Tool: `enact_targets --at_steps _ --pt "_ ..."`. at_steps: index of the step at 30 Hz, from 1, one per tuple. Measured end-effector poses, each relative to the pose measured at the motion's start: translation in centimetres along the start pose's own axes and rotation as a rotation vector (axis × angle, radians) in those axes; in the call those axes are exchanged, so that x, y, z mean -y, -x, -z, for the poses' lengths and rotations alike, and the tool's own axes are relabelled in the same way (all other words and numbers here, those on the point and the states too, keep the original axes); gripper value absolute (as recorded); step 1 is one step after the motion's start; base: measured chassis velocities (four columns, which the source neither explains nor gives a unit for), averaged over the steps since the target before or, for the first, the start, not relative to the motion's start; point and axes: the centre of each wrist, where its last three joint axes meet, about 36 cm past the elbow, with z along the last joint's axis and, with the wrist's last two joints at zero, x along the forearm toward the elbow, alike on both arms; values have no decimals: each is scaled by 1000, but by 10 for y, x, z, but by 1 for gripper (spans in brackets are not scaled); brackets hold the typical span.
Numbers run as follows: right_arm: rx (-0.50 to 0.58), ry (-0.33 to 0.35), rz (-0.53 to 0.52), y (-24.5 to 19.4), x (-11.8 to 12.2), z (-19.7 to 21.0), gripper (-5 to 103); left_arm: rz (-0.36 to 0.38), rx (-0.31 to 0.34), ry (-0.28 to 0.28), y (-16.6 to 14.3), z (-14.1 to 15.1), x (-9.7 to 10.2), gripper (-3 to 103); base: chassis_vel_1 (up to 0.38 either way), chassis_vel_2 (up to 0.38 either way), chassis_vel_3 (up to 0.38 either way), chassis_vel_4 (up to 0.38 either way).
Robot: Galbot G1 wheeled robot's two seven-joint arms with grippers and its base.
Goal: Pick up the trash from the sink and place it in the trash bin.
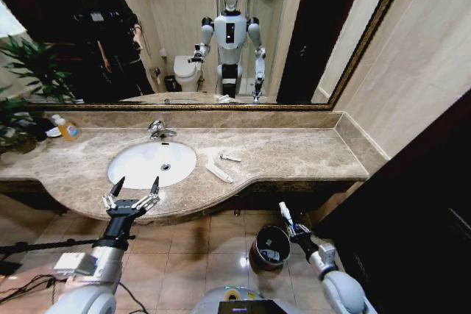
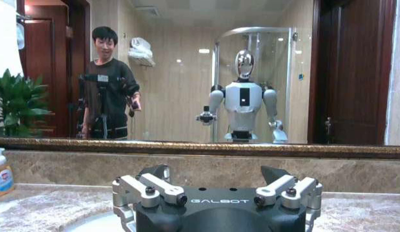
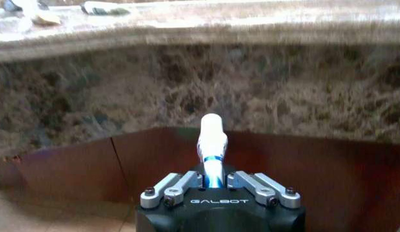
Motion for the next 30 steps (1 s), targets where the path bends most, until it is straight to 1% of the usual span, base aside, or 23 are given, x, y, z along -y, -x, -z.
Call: enact_targets --at_steps 10,14,15,20,22,23,25,30 --pt "-27 -1 -9 15 0 -27 15 0 0 0 0 0 0 100 0 0 0 0" --pt "-41 12 -21 22 0 -49 15 0 0 0 0 0 0 100 0 0 0 0" --pt "-41 12 -21 22 0 -49 15 0 0 0 0 0 0 100 0 0 0 0" --pt "-65 9 -23 26 5 -82 15 0 0 0 0 0 0 100 0 0 0 0" --pt "-66 8 -23 26 6 -83 15 0 0 0 0 0 0 100 0 0 0 0" --pt "-76 1 -17 27 7 -97 15 0 0 0 0 0 0 100 0 0 0 0" --pt "-86 -3 -12 31 8 -109 15 0 0 0 0 0 0 100 0 0 0 0" --pt "-104 2 -14 34 13 -122 15 0 0 0 0 0 0 100 0 0 0 0"
